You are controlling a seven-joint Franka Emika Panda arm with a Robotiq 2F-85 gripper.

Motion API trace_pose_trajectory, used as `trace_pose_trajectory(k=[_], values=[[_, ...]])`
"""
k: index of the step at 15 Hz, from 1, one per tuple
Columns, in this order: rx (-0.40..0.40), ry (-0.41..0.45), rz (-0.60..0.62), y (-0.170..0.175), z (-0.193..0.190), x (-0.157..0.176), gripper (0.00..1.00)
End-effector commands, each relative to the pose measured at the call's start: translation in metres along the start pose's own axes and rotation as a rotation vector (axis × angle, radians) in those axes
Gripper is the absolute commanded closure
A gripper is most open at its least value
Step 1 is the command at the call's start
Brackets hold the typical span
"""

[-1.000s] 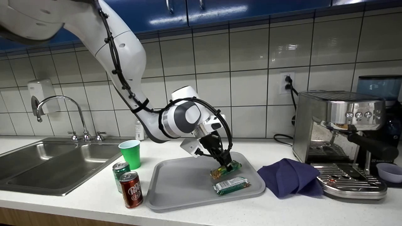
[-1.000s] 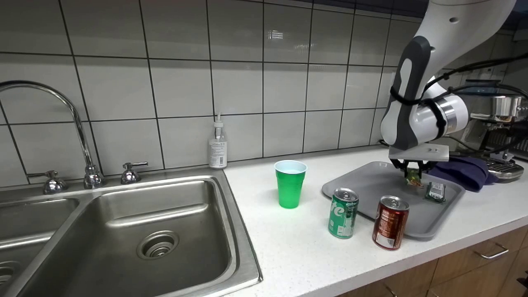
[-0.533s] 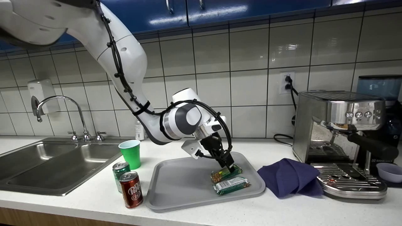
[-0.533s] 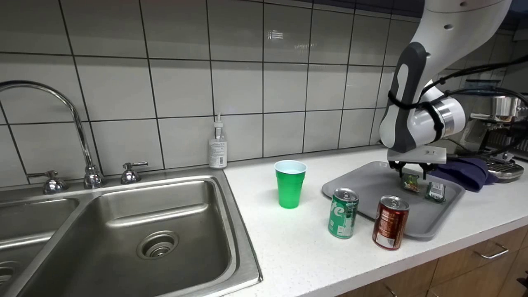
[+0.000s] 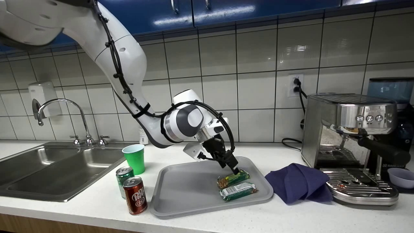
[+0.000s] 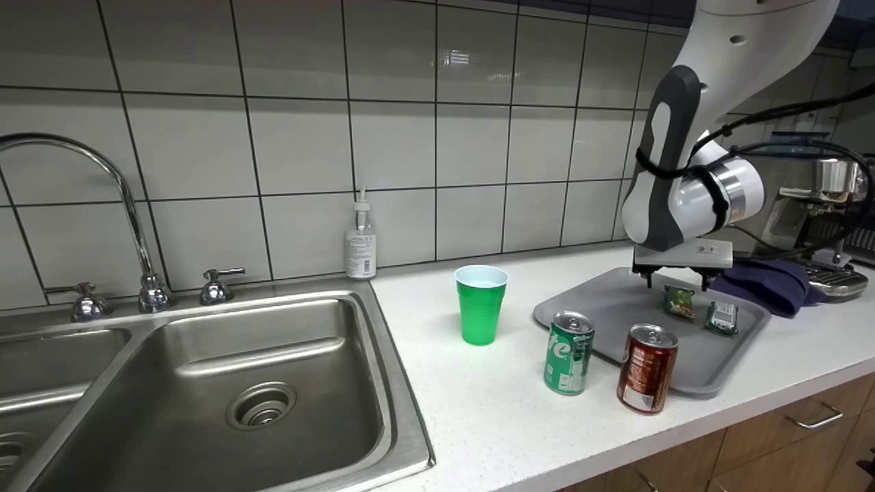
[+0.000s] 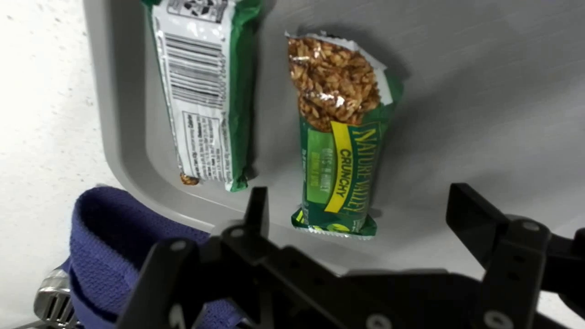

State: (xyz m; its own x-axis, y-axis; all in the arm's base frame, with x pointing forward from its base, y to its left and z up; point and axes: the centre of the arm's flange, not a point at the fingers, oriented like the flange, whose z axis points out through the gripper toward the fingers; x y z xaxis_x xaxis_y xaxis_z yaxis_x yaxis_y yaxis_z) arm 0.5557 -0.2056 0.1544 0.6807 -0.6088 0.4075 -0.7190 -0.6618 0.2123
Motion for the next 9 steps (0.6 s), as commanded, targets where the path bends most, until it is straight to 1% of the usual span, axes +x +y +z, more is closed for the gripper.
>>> trace_pose_trajectory(k=[1, 9], values=[[0.018, 0.003, -0.022, -0.001, -0.03, -0.01, 0.0], [0.067, 0.006, -0.091, -0.019, -0.076, -0.033, 0.0]])
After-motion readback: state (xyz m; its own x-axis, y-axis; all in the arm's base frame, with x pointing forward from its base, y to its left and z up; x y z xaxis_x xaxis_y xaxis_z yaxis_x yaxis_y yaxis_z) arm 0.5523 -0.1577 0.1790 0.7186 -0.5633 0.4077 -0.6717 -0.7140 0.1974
